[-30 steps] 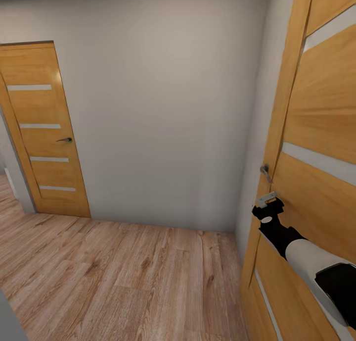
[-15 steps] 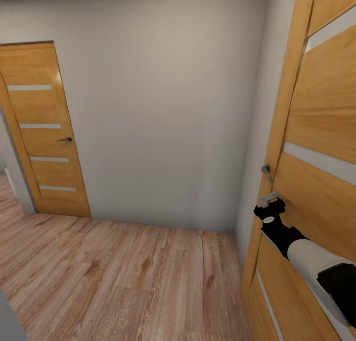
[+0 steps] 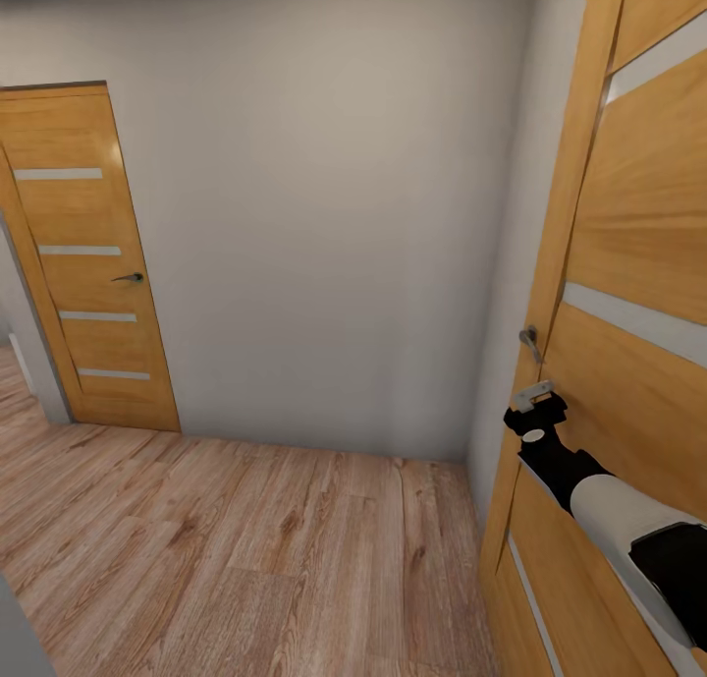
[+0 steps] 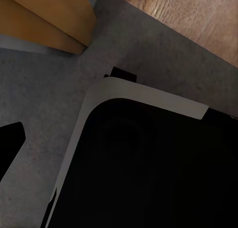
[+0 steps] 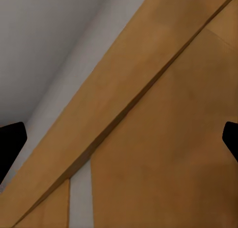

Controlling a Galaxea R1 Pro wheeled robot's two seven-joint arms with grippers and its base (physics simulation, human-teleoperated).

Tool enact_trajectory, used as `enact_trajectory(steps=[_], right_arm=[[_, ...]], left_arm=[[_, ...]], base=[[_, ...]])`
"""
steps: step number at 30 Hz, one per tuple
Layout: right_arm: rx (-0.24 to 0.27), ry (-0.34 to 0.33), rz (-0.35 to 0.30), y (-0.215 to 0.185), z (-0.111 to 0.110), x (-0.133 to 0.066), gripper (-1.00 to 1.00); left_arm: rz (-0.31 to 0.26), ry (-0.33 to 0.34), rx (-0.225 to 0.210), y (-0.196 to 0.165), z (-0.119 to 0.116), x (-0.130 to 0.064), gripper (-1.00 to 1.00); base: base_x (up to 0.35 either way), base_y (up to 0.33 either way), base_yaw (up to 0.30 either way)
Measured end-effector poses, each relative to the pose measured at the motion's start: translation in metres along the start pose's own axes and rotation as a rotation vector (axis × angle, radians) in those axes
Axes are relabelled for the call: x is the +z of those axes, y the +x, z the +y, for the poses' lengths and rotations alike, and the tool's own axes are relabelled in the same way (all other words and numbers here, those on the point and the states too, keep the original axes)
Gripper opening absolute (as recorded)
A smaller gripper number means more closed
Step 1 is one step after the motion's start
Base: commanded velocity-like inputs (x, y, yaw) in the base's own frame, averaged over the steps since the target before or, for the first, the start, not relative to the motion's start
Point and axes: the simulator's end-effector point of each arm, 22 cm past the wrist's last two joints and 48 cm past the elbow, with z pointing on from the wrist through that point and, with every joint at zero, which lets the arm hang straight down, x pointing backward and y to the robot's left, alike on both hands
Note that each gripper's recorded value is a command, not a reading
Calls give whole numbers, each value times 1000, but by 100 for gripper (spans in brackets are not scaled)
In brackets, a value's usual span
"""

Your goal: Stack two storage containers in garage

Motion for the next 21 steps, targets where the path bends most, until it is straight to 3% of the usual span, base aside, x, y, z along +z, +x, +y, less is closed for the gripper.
enact_trajectory(steps=[2, 4, 11, 16, 21], right_arm=[[2, 0, 1, 0, 0, 0, 100], [31, -17, 6, -5, 16, -4, 100], [88, -169, -50, -64, 123, -41, 100], [101, -238, -62, -77, 152, -53, 100], [113, -351, -43, -74, 187, -67, 100]], left_arm=[[0, 0, 0, 0, 0, 0, 100], [0, 0, 0, 0, 0, 0, 100], [0, 0, 3, 0, 0, 0, 100], [0, 0, 3, 0, 0, 0, 100], [0, 0, 3, 0, 0, 0, 100]], base=[[0, 0, 0], [0, 0, 0], [0, 0, 0], [0, 0, 0], [0, 0, 0]])
